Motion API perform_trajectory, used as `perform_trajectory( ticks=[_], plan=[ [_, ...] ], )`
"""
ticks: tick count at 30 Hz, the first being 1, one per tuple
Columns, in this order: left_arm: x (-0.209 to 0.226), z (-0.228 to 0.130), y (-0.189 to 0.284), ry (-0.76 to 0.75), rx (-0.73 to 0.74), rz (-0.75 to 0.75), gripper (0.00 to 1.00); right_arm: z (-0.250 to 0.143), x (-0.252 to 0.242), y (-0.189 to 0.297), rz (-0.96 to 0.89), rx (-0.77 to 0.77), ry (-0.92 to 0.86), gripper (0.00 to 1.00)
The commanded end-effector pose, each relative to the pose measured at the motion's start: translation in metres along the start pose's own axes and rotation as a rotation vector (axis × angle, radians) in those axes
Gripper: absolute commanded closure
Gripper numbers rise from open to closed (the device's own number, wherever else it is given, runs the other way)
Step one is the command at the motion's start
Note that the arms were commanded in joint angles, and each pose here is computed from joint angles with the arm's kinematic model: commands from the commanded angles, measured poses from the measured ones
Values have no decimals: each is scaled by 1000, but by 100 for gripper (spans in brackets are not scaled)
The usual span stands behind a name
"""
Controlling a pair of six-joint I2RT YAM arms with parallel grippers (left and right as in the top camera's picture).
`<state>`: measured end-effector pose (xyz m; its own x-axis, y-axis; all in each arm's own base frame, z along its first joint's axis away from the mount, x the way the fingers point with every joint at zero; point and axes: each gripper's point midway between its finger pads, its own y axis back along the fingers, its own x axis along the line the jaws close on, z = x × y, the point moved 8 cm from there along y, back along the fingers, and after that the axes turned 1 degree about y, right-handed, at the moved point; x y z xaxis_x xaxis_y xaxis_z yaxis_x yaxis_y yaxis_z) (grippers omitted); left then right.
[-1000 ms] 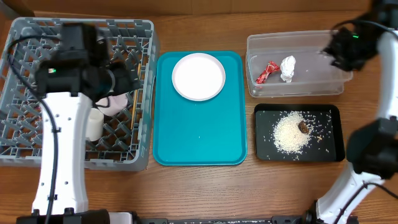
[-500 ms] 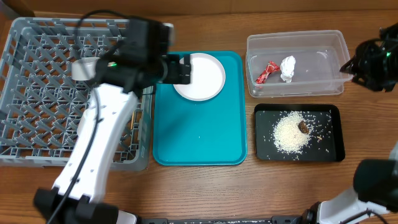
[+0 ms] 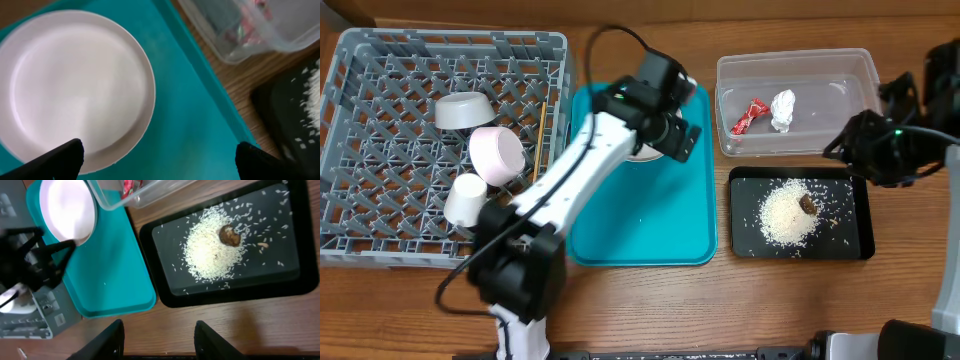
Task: Sort waste into correct bins and load items into the dishwasher
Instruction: 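Reach the left gripper to the pink plate rim and grasp it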
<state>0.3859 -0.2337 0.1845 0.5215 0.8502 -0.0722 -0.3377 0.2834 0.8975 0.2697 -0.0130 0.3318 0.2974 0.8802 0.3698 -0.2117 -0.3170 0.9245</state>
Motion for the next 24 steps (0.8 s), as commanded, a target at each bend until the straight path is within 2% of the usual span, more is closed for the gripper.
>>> perform_trajectory(
  ticks=[1,4,7,11,12,15,21,24],
  plan=[
    [2,-14,-36,-85,98,60,2,-2,5,-3,-1,2,27,53],
    [5,-28,-61,-84,183,75,3,-1,7,-5,2,-1,39,53],
    [7,-42,-79,-81,258,73,9,-1,8,-5,2,-3,40,53],
    [7,-54,-89,-80,323,71,28,-1,8,-5,3,-6,42,52],
    [7,-55,-90,-80,329,71,38,-1,8,-5,3,-7,42,52],
    [7,-56,-90,-78,335,70,60,-1,8,-5,3,-7,42,53],
    [7,-55,-89,-75,331,71,96,0,8,-5,3,-7,43,52],
    [7,-49,-85,-70,317,71,96,0,8,-5,3,-7,45,52]
  ],
)
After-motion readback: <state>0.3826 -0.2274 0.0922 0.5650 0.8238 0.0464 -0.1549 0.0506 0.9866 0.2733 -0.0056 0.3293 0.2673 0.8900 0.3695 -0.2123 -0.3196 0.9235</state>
